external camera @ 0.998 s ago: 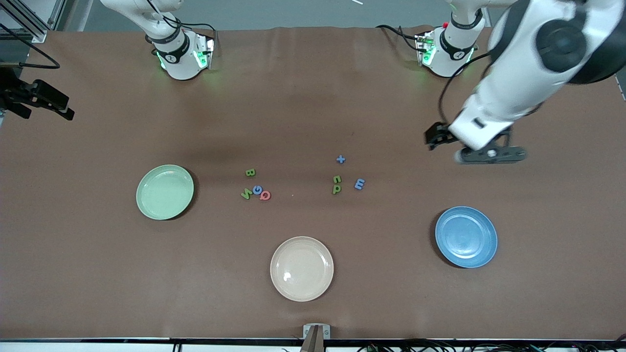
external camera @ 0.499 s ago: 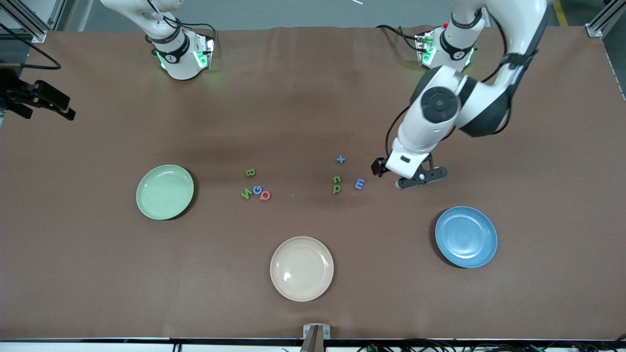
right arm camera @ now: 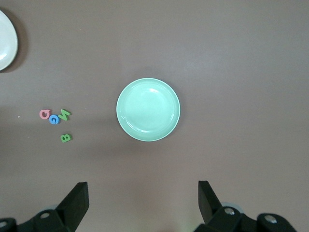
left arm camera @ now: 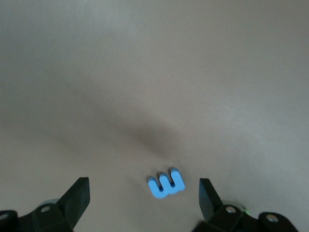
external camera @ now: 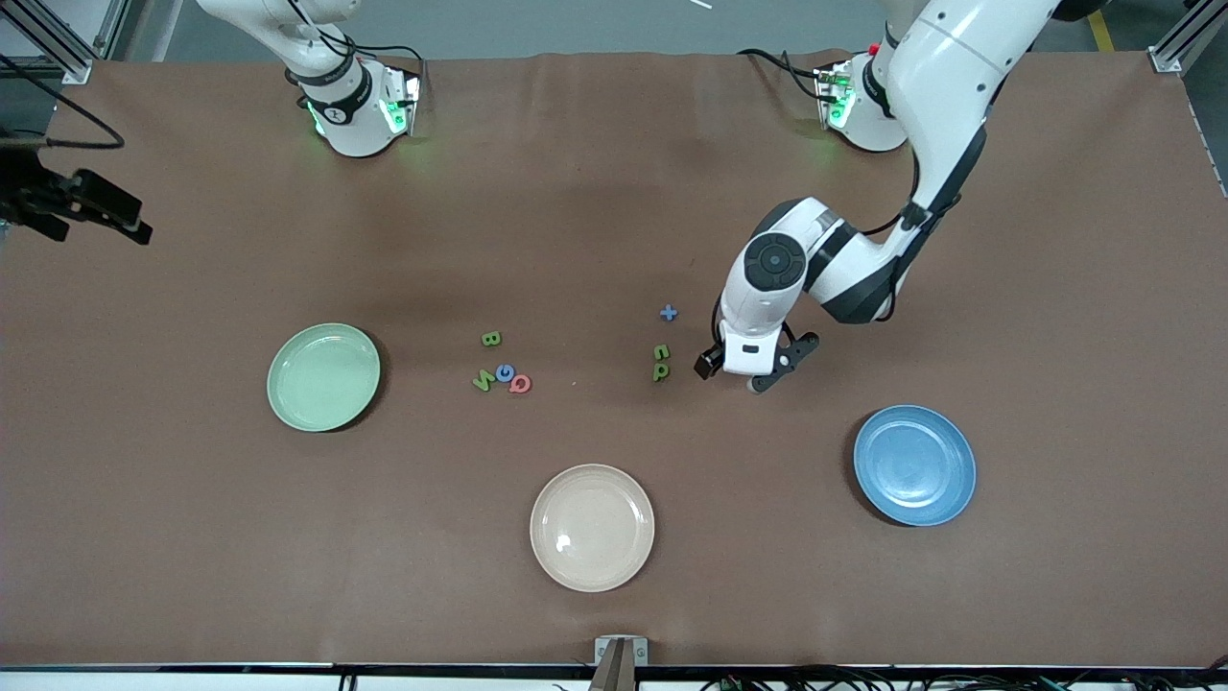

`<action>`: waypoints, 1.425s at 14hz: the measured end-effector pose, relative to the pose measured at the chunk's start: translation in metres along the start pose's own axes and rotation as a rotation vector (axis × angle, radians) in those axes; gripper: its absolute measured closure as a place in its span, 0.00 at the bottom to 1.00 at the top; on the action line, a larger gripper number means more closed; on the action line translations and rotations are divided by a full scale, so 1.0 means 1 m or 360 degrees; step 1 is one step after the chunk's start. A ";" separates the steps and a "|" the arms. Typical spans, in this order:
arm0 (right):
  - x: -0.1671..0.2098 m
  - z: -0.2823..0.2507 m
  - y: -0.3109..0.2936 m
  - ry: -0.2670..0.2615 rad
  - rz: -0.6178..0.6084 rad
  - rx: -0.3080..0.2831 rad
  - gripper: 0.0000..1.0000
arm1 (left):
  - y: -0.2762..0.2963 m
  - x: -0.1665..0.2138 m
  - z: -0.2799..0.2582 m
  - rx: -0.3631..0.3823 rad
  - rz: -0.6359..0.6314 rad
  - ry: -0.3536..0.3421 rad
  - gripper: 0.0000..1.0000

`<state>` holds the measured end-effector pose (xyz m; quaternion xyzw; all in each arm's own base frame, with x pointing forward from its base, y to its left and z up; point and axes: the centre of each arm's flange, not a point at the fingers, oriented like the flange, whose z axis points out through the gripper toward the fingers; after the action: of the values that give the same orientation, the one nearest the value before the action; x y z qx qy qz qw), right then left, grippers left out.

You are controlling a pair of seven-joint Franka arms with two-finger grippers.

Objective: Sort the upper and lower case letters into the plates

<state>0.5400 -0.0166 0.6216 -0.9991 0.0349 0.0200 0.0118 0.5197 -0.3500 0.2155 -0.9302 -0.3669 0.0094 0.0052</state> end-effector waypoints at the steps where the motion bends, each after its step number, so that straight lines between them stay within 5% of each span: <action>1: 0.014 0.020 0.000 -0.0037 0.0002 -0.0001 0.00 | 0.001 -0.006 0.008 0.0009 -0.0066 0.0012 0.00; 5: 0.058 0.098 -0.004 -0.0161 0.0033 -0.0007 0.00 | 0.012 -0.029 0.022 -0.0001 -0.0278 0.0056 0.07; 9: 0.064 0.134 -0.055 -0.0115 0.0502 0.0018 0.00 | 0.017 -0.033 0.035 -0.0048 -0.0386 0.0042 0.12; 14: 0.068 0.226 -0.131 -0.0048 0.0727 0.0114 0.00 | 0.018 -0.030 0.041 -0.0048 -0.0402 0.0033 0.19; 17: 0.059 0.284 -0.166 -0.0053 0.0738 0.0123 0.00 | 0.017 -0.028 0.043 -0.0044 -0.0403 0.0038 0.33; 20: 0.052 0.334 -0.213 -0.0030 0.0719 0.0120 0.02 | 0.021 -0.023 0.040 -0.0063 -0.0404 0.0048 0.60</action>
<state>0.5938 0.2006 0.2902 -0.9646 0.2583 0.0303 0.0446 0.5161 -0.3807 0.1757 -0.8762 -0.4816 -0.0127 -0.0066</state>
